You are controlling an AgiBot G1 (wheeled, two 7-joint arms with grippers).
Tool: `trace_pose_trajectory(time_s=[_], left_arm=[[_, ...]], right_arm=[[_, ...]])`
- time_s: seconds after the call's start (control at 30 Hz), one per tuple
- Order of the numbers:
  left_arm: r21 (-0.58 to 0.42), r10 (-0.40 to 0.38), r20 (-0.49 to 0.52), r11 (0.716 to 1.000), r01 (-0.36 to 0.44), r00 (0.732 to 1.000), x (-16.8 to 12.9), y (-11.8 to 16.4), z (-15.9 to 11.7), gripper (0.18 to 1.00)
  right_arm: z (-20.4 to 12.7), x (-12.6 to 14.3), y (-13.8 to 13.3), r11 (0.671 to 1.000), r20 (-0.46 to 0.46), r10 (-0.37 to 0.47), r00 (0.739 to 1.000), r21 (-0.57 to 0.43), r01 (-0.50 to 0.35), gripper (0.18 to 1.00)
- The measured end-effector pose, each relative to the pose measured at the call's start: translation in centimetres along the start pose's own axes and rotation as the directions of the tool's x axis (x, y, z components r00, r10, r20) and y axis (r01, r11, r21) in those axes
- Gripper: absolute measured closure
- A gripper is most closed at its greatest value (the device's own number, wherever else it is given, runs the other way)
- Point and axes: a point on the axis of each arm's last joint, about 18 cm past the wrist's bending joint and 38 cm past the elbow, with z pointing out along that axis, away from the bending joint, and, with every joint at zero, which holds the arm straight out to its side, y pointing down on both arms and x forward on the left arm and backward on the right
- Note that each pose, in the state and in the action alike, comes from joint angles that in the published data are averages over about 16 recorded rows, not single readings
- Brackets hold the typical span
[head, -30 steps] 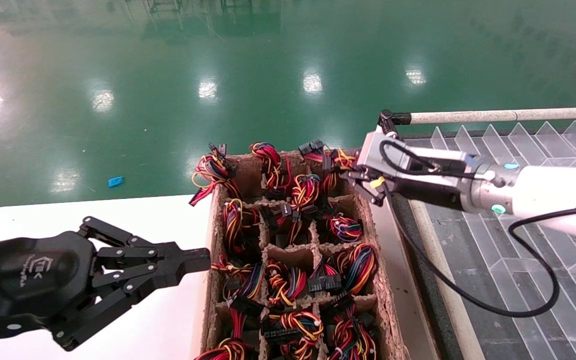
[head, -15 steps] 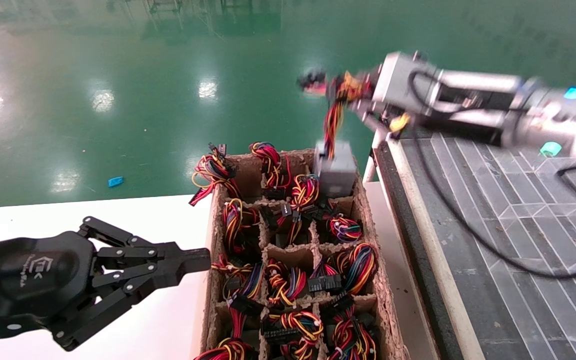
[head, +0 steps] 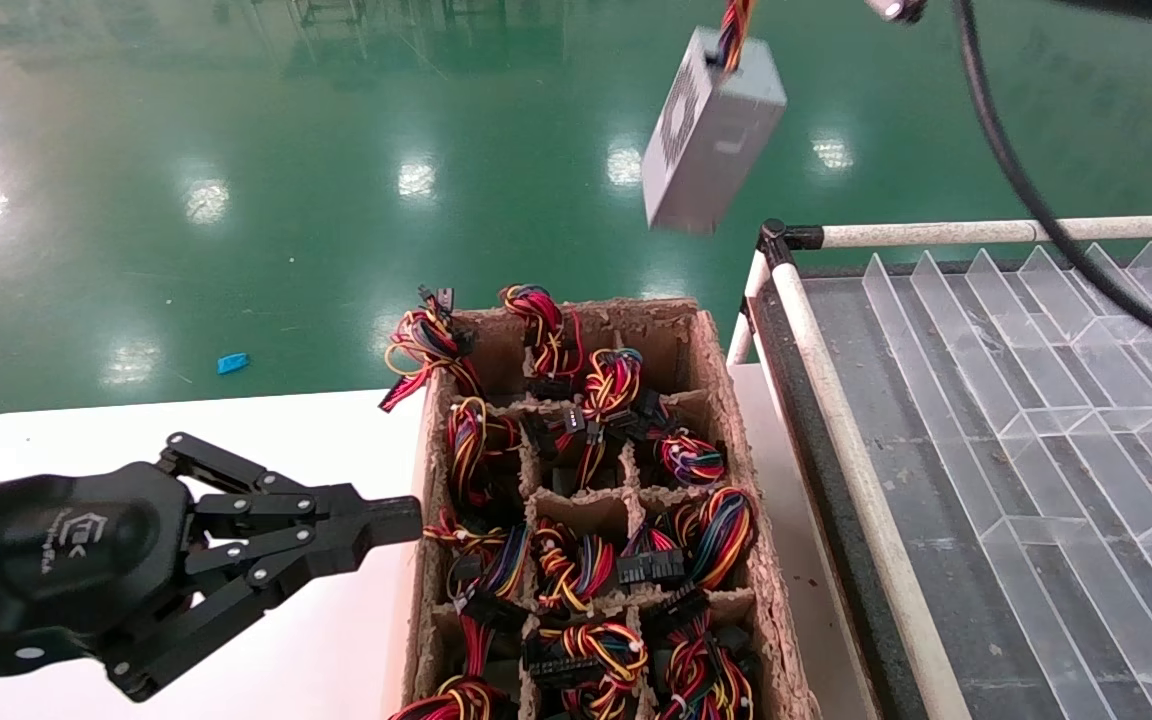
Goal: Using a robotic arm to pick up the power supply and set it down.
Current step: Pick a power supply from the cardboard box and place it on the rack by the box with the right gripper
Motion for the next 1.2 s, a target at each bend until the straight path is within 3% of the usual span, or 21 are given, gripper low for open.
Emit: trace_pose_trajectory(time_s=[0.23, 0.67, 1.2], left_arm=[[0.0, 0.0, 0.0, 1.0, 0.0, 1.0, 0.0, 0.0, 0.0, 0.993], [0.0, 0.0, 0.0, 1.0, 0.0, 1.0, 0.0, 0.0, 0.0, 0.993], [0.0, 0.0, 0.0, 1.0, 0.0, 1.0, 0.0, 0.0, 0.0, 0.993]], right_arm=[[-0.4, 0.5, 2.8, 0.995, 0.003, -0.041, 0.999, -0.091, 0.042, 0.875], [-1.9, -1.8, 9.0, 0.965, 0.072, -0.042, 0.997, -0.256, 0.059, 0.876], [0.2, -5.0, 12.6, 0.948, 0.107, 0.012, 0.994, -0.319, 0.023, 0.878]])
